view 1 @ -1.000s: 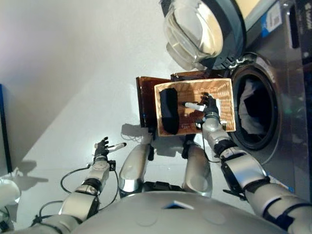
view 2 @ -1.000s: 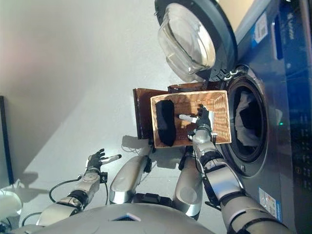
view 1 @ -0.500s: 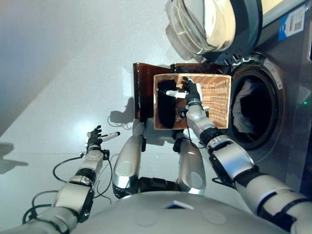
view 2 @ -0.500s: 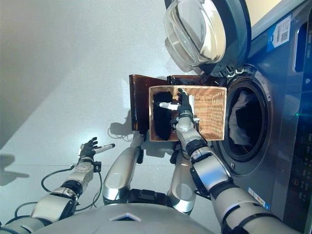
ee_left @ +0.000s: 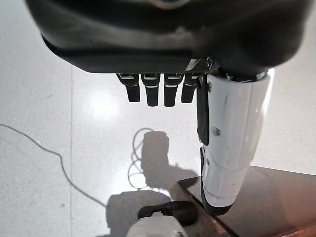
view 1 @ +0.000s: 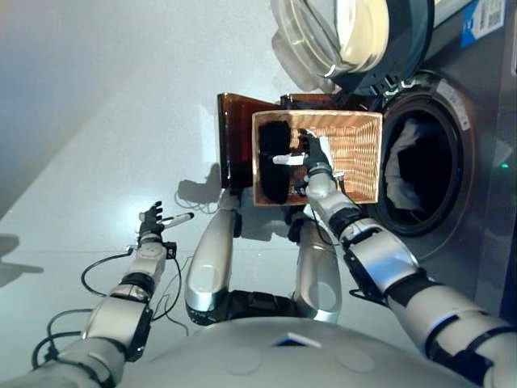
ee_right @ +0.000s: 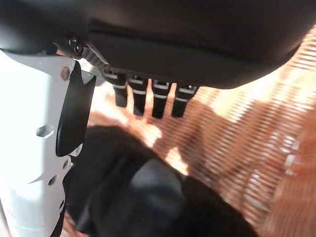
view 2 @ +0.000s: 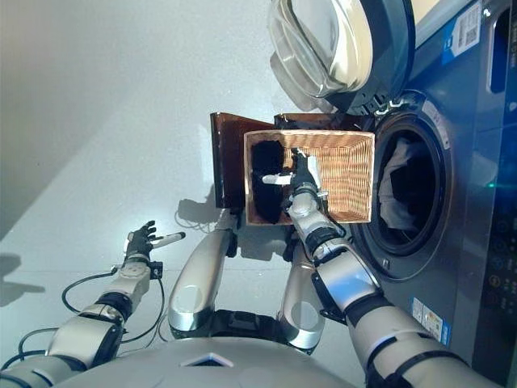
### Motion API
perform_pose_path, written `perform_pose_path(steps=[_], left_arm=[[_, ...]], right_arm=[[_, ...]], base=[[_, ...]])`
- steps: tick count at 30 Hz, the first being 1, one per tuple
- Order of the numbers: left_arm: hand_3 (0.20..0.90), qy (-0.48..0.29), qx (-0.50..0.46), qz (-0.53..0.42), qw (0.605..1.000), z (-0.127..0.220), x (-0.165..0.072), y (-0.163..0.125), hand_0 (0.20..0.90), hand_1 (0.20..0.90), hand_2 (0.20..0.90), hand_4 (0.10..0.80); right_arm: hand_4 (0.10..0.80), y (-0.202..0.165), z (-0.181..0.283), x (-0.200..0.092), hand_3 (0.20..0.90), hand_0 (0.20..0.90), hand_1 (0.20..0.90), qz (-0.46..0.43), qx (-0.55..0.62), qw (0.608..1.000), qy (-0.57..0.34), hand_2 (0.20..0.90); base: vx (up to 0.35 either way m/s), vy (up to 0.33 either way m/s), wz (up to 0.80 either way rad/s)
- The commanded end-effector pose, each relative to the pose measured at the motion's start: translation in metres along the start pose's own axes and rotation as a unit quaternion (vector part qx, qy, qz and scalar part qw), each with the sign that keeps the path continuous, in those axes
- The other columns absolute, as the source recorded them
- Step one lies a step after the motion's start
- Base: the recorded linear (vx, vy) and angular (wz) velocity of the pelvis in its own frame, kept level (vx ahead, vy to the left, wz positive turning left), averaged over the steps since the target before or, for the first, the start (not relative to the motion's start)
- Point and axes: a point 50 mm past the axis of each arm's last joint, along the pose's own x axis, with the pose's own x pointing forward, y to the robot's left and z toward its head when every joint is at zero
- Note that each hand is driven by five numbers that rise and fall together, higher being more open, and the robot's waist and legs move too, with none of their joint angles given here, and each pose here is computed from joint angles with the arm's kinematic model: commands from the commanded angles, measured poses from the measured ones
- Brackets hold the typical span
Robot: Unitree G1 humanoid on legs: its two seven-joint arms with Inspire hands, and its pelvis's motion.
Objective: Pick up the clothes and place them into the washing machine
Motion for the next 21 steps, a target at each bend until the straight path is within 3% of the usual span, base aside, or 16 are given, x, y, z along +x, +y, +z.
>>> perform_pose_path(steps=[1, 21], left_arm=[[0.900, 0.041, 0.015, 0.054, 0.998, -0.026, -0.001, 0.033, 0.900, 0.900, 0.900, 0.800], [0.900, 0.028, 0.018, 0.061, 0.998, -0.019, 0.002, 0.043, 0.900, 0.900, 0.900, 0.800]], right_arm=[[0.800, -0.006, 0.030, 0.004, 0.900, 0.900, 0.900, -0.017, 0.007, 0.998, -0.063, 0.900], [0.800, -0.037, 0.069, 0.015, 0.900, 0.900, 0.900, -0.066, 0.020, 0.994, -0.090, 0.900]], base=[[0.000, -0.020, 0.05], [0.006, -0.016, 0.11]])
